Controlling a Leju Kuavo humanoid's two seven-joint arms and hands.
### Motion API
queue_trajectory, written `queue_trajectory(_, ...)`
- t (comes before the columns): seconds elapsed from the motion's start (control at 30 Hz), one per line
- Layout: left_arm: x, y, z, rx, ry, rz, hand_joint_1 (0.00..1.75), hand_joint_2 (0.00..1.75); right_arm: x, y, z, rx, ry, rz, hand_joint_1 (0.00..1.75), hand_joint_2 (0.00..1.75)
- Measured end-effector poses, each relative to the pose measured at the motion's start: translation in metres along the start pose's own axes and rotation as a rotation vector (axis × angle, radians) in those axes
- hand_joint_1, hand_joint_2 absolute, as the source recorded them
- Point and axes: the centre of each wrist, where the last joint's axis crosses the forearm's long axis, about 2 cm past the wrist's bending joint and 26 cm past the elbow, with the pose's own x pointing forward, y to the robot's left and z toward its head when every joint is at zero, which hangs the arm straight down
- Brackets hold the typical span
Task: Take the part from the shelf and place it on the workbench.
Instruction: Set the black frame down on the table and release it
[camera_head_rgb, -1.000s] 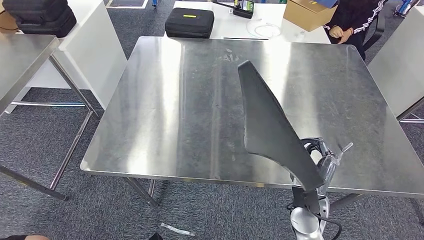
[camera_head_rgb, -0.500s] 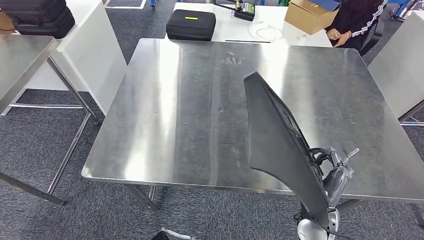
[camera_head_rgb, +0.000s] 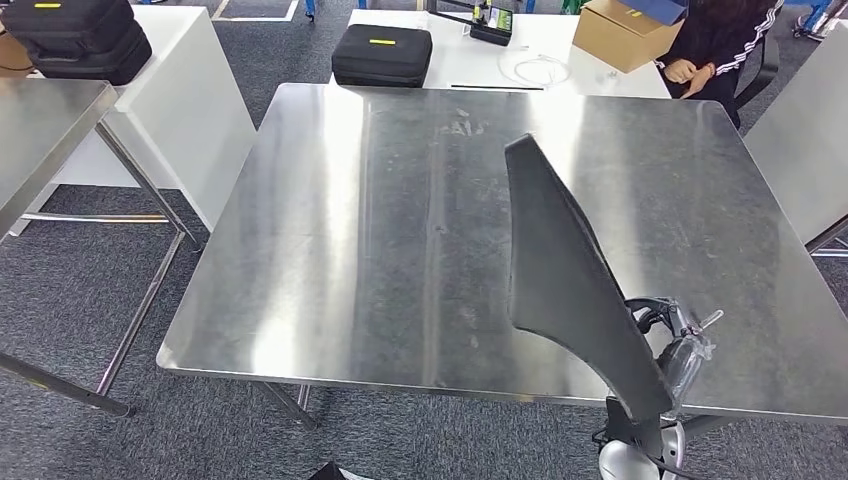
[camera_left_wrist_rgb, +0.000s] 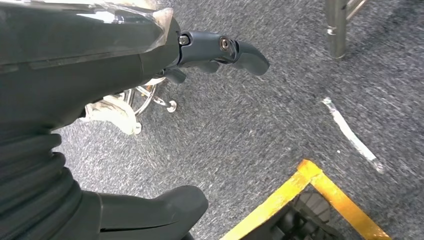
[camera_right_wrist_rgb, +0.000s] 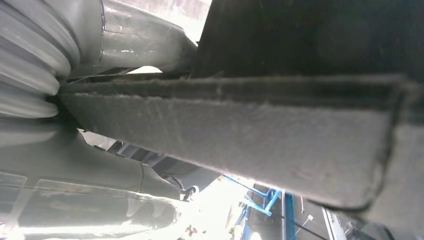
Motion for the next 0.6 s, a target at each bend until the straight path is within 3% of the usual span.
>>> queue_trajectory(0.33,0.001,0.002,-0.001,-0.014,-0.002,-0.011,0.0,1.75,0.001,0.005,-0.005,0.031,-0.019,-0.007,1.75,1.75)
queue_trajectory(0.6,0.008,0.007,-0.002,-0.018,-0.013,-0.028,0.0,1.75,-0.003,0.032,-0.027,0.101,-0.054,-0.051,1.75,1.75)
